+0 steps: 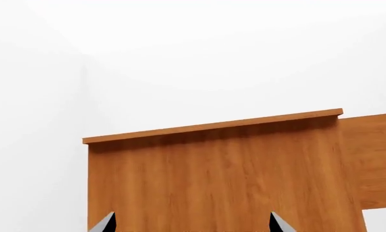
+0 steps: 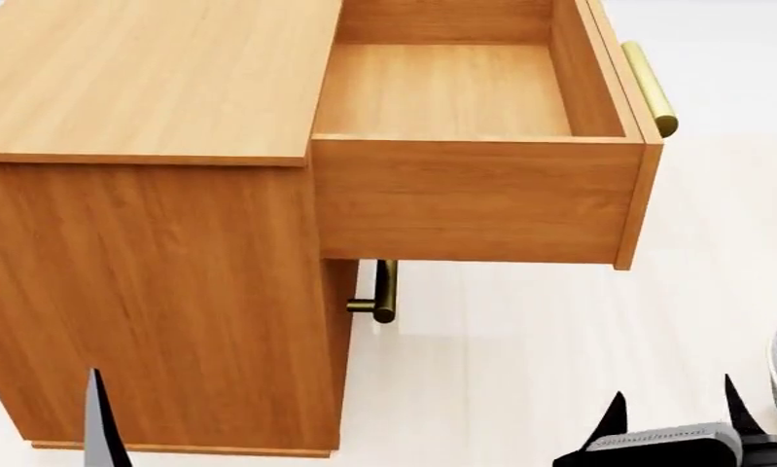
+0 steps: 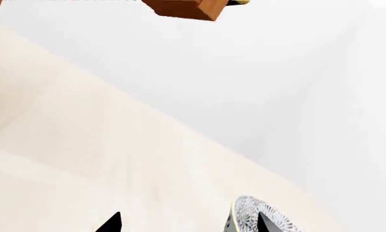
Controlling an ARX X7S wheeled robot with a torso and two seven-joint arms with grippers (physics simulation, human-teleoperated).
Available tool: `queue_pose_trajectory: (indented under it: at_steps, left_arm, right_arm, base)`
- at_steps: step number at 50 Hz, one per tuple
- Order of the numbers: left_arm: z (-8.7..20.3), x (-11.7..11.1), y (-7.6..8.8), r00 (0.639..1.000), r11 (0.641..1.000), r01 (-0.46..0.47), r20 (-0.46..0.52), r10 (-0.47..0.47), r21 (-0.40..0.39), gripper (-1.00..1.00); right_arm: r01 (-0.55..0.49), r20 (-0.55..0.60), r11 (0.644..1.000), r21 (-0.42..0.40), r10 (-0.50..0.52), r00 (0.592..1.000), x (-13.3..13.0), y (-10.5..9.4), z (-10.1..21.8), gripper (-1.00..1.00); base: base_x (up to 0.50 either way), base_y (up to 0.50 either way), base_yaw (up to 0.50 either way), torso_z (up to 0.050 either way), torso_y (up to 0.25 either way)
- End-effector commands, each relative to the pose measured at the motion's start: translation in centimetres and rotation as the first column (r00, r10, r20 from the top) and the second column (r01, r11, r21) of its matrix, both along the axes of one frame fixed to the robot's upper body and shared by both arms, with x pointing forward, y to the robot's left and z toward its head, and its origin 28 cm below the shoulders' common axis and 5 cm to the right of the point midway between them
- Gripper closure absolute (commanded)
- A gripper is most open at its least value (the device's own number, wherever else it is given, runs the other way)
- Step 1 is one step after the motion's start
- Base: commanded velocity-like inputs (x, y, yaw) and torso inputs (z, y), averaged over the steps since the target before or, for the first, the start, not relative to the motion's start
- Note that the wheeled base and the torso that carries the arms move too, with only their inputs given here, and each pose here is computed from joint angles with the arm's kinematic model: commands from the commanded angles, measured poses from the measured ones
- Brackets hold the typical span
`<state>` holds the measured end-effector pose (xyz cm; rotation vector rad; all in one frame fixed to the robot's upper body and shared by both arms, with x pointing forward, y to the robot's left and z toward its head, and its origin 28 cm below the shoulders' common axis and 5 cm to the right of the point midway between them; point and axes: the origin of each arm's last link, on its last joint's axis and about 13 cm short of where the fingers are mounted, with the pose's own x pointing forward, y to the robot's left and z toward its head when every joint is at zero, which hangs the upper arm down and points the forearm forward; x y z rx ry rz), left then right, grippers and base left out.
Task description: Put the bowl on top of the cabinet.
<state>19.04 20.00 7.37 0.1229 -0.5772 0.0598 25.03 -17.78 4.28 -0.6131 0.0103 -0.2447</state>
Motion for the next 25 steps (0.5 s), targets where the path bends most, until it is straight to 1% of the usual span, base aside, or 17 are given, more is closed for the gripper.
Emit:
queue_pose_trajectory:
  at_steps: [1, 4, 6, 10, 15, 21, 25]
  left_arm:
    - [-0.3, 0.0, 0.2, 1.000, 1.000, 0.000, 0.006, 0.000, -0.008, -1.00]
    - [-0.3, 0.0, 0.2, 1.000, 1.000, 0.000, 0.003, 0.000, -0.009, -1.00]
    - [-0.4, 0.1, 0.2, 1.000, 1.000, 0.000, 0.001, 0.000, -0.011, -1.00]
    - [-0.4, 0.1, 0.2, 1.000, 1.000, 0.002, -0.005, -0.002, -0.014, -1.00]
    - [-0.6, 0.0, 0.2, 1.000, 1.000, 0.005, -0.013, -0.005, -0.015, -1.00]
    - [-0.7, 0.0, 0.1, 1.000, 1.000, 0.006, -0.021, -0.006, -0.018, -1.00]
    - [-0.8, 0.0, 0.1, 1.000, 1.000, 0.008, -0.025, -0.009, -0.021, -1.00]
  right_arm:
    - [0.026, -0.113, 0.987, -0.156, -0.044, 0.993, 0.7, -2.1, -0.4, -1.00]
    - [0.048, -0.115, 0.984, -0.169, -0.068, 0.991, 1.0, -2.6, -0.3, -1.00]
    - [0.070, -0.096, 0.986, -0.154, -0.086, 0.992, 1.3, -2.9, 0.2, -1.00]
    - [0.102, -0.069, 0.981, -0.167, -0.115, 0.991, 1.9, -3.6, 1.2, -1.00]
    - [0.107, -0.050, 0.975, -0.195, -0.119, 0.992, 2.4, -3.9, 1.9, -1.00]
    - [0.111, -0.027, 0.974, -0.197, -0.118, 0.993, 3.2, -4.2, 2.4, -1.00]
    - [0.110, -0.033, 0.974, -0.197, -0.119, 0.992, 3.8, -4.4, 2.5, -1.00]
  base:
    - [0.00, 0.00, 0.00, 0.000, 0.000]
    - [0.00, 0.00, 0.00, 0.000, 0.000]
    - [0.00, 0.00, 0.00, 0.000, 0.000]
    - [0.00, 0.00, 0.00, 0.000, 0.004]
    - [0.00, 0.00, 0.00, 0.000, 0.000]
    - [0.00, 0.00, 0.00, 0.000, 0.000]
    - [0.00, 0.00, 0.00, 0.000, 0.000]
